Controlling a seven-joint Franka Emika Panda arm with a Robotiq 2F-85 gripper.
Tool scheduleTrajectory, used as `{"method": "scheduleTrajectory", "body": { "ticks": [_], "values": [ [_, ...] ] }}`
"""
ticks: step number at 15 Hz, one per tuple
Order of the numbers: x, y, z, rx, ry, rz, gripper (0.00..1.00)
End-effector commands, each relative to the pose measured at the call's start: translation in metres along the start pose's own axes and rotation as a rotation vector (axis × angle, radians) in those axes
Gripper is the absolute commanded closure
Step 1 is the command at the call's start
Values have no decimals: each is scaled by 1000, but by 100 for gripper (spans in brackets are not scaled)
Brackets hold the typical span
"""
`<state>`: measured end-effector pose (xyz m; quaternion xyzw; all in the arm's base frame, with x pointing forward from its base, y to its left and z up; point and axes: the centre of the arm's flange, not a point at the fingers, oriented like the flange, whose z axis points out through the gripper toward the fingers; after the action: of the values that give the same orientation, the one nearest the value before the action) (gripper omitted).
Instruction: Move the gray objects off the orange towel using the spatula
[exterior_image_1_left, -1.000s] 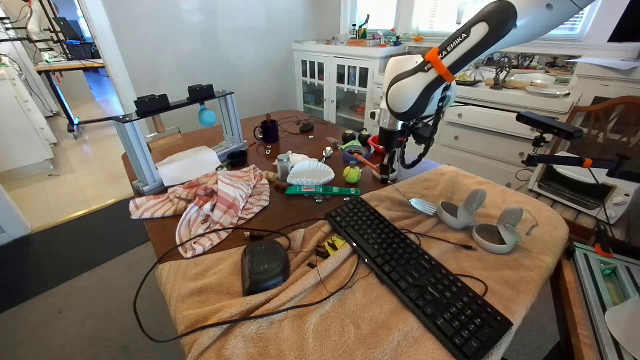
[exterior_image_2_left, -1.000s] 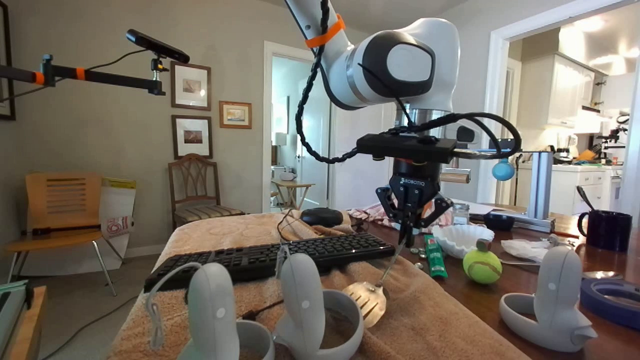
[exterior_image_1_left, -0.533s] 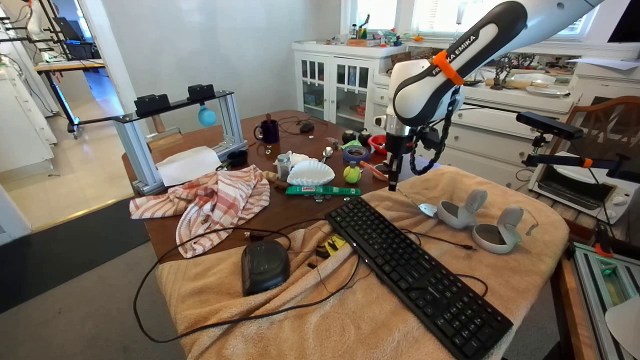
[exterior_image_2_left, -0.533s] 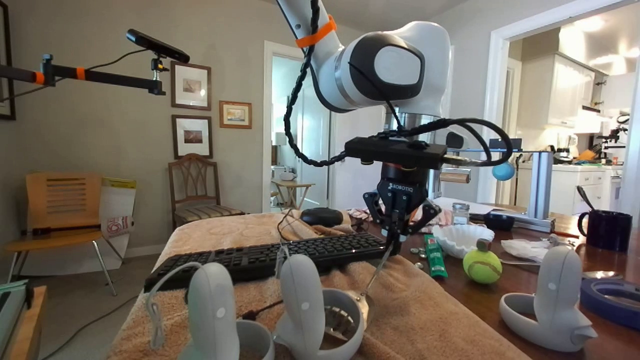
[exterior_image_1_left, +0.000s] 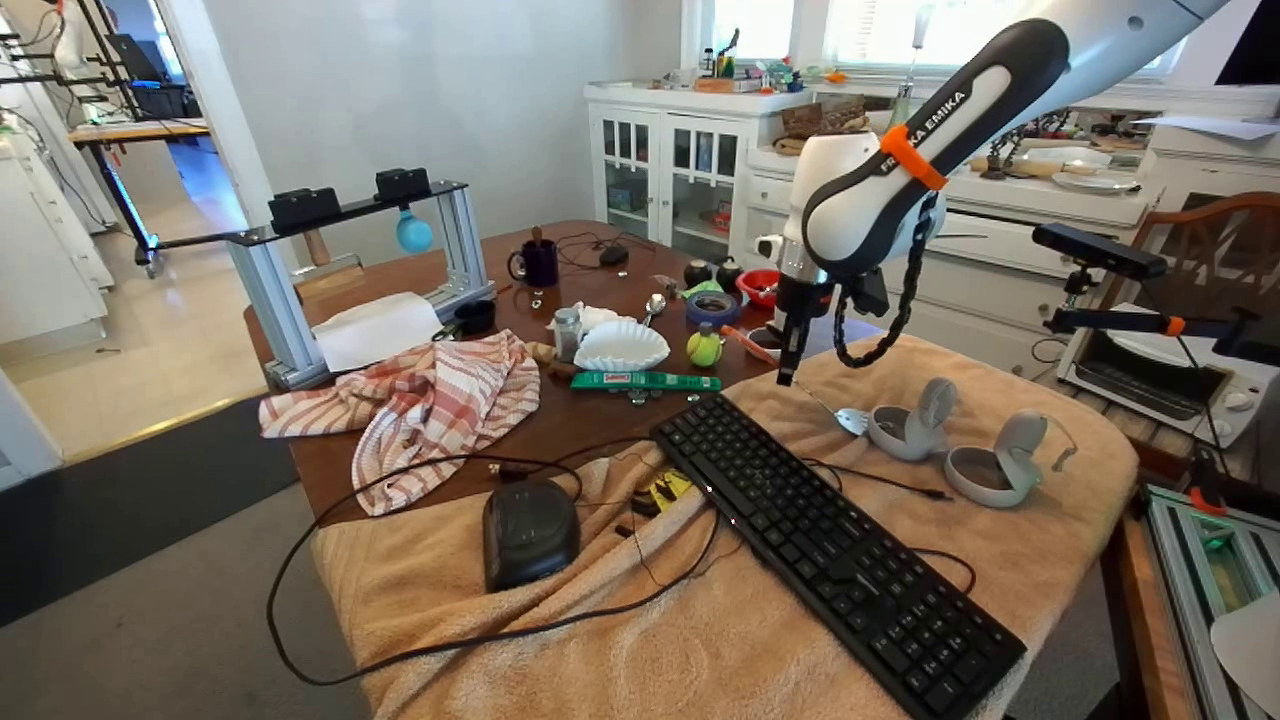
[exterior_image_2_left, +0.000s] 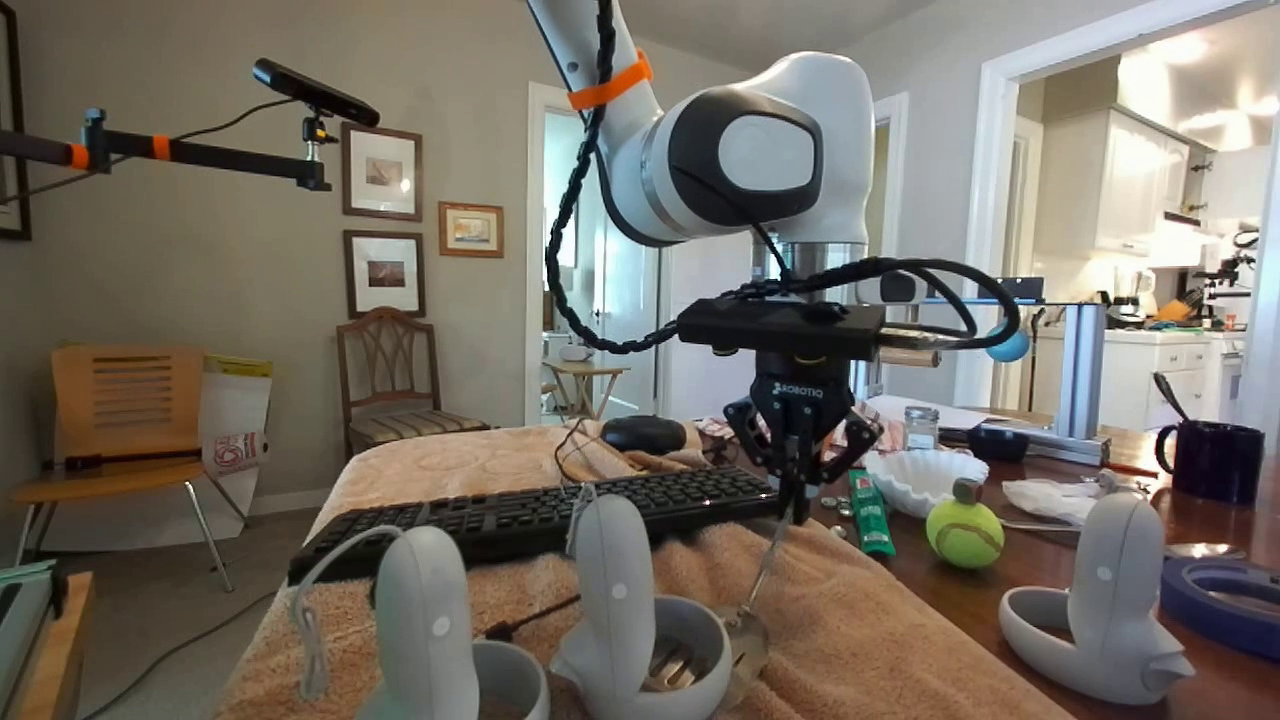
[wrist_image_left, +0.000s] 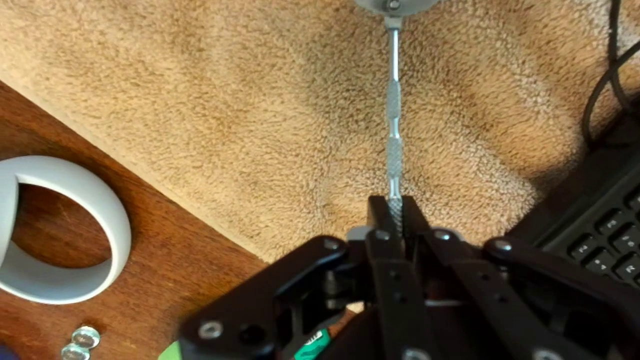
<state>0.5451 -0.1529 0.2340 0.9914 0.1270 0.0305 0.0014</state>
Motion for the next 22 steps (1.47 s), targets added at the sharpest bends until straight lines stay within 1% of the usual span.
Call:
{"method": "scheduleTrajectory", "body": {
  "ticks": [1, 7, 12, 15, 18, 22],
  "values": [
    [-14, -9, 0, 1, 18, -29, 98],
    [-17, -13, 5, 77, -1, -41, 98],
    [-24, -14, 15, 130, -45, -49, 98],
    [-27, -14, 17, 144, -62, -46, 98],
    [-28, -14, 19, 142, -79, -53, 98],
    [-28, -13, 25, 116, -118, -73, 98]
  ]
}}
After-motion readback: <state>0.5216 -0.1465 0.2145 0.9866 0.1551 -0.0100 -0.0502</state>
